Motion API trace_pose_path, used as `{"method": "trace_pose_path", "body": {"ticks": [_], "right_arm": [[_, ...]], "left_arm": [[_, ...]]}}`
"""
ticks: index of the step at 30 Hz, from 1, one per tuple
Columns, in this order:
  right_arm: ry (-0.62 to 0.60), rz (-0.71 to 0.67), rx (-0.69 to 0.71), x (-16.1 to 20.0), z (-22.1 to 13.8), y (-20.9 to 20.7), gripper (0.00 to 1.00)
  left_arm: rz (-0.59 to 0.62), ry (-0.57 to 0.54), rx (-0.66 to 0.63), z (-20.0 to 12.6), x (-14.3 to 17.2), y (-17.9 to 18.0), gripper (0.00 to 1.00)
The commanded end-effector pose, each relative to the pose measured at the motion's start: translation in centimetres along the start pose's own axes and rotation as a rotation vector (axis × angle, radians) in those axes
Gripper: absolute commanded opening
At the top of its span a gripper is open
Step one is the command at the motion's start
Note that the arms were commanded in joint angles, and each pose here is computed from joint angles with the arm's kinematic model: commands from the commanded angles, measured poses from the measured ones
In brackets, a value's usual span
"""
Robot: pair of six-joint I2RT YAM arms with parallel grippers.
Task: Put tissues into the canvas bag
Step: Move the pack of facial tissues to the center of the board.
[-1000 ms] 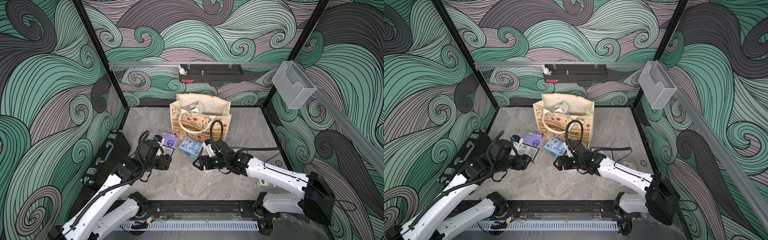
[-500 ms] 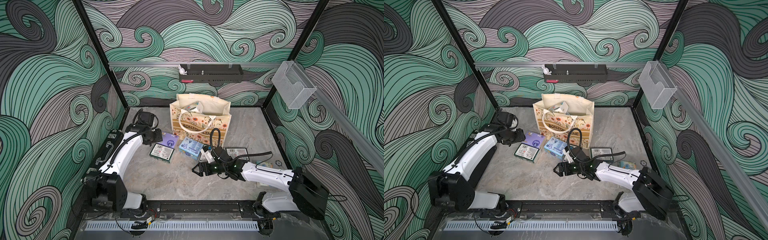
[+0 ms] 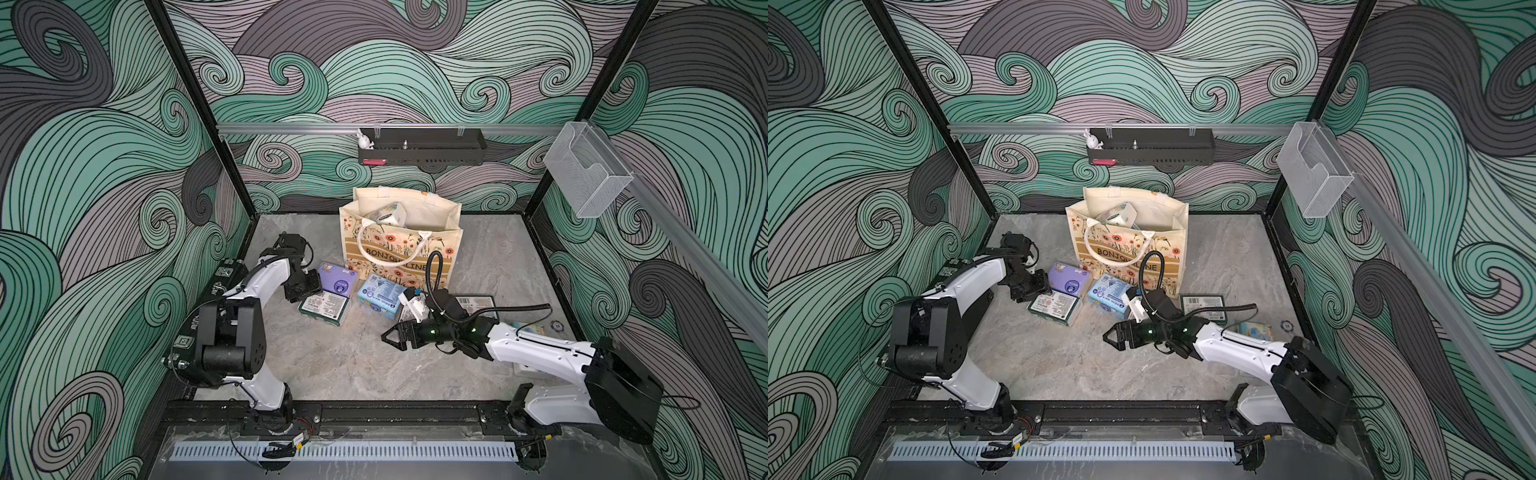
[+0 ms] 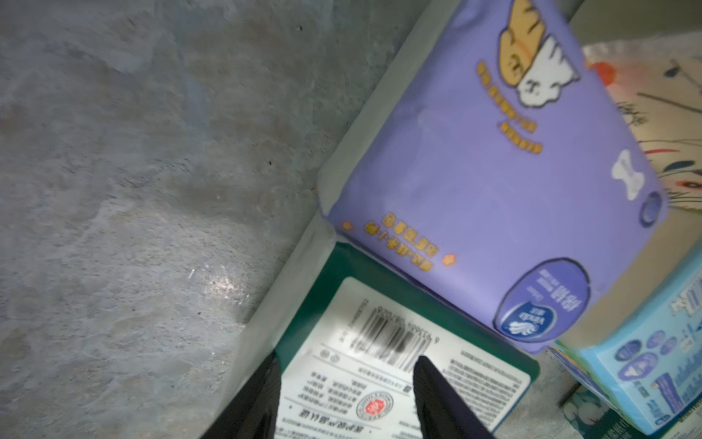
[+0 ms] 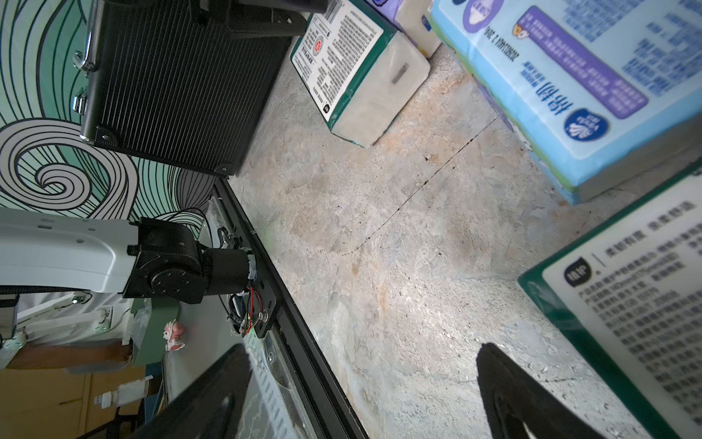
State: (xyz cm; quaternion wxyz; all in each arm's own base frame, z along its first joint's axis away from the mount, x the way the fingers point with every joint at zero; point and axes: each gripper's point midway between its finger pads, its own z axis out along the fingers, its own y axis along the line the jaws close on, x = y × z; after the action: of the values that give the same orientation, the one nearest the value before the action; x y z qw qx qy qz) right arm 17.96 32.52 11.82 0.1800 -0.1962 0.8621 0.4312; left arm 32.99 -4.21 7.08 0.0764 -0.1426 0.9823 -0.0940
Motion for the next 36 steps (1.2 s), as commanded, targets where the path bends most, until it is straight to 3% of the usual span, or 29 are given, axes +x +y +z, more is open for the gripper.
{"method": "trace_pose_path", "body": {"ticks": [1, 12, 20, 28, 36], "right_arm": [[-0.020, -0.004, -0.022, -0.3, -0.3, 0.3, 0.93], [0.002, 0.085, -0.056, 0.0, 1.3, 0.2, 0.93], [0.030, 0.257, -0.101, 1.1, 4.1, -0.5, 0.93], [-0.021, 0.436, -0.150, 1.9, 7.1, -2.0, 0.92], [-0.057, 0.474, -0.156, 1.5, 8.7, -2.9, 0.92]], "left_arm": [[-0.016, 0.039, 0.041, 0.8, 0.8, -1.1, 0.59], [-0.002, 0.091, 0.124, 1.9, 7.9, -3.4, 0.54], [-0.007, 0.088, 0.196, 1.4, 12.7, -3.5, 0.52], [0.012, 0.076, 0.241, 0.8, 14.1, -4.3, 0.52], [-0.013, 0.046, 0.181, 0.9, 13.7, -3.3, 0.51]]}}
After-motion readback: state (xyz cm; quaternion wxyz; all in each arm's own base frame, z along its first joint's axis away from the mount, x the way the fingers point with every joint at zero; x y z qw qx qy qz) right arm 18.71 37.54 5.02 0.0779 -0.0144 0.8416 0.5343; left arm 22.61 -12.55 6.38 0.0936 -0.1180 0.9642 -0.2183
